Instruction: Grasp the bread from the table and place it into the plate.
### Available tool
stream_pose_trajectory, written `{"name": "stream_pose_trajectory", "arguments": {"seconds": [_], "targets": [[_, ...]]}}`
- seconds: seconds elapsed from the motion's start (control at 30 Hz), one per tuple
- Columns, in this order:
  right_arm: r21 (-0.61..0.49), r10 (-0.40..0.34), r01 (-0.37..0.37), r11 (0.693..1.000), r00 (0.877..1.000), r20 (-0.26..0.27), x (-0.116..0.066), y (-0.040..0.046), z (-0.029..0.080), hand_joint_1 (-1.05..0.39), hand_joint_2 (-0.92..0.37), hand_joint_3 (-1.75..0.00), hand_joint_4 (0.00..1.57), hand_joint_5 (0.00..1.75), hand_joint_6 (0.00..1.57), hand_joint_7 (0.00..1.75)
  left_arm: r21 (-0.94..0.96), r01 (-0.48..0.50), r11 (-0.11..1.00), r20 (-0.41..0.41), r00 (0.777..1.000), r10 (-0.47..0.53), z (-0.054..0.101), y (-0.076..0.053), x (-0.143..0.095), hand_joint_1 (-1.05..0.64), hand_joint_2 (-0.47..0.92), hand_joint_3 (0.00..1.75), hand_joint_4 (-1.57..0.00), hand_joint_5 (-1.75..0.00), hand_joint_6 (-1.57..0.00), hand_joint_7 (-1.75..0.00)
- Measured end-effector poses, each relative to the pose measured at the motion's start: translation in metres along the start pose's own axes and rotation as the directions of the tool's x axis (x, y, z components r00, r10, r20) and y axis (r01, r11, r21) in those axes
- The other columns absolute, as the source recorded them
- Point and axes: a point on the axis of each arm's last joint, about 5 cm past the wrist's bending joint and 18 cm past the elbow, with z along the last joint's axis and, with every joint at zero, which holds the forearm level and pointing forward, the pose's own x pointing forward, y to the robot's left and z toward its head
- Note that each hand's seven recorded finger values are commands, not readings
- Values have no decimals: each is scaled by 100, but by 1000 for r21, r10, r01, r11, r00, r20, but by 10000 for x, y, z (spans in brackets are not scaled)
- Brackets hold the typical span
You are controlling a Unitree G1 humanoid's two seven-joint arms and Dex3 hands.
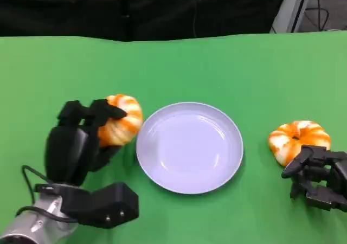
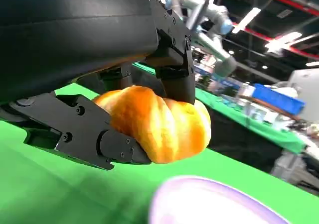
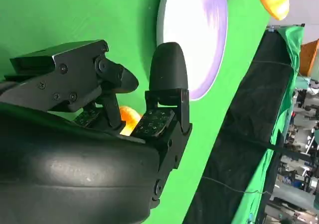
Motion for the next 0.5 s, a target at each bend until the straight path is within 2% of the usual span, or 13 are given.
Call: {"name": "stream_pose_trajectory", "arguments": {"seconds": [0.5], "targets": [[-4, -6, 6, 1000, 1000, 8, -4, 3, 2, 14, -79, -70, 91, 135, 96, 96, -118, 72, 990, 68, 996, -64, 219, -195, -21, -8, 92, 36, -49, -162, -59, -128]]}}
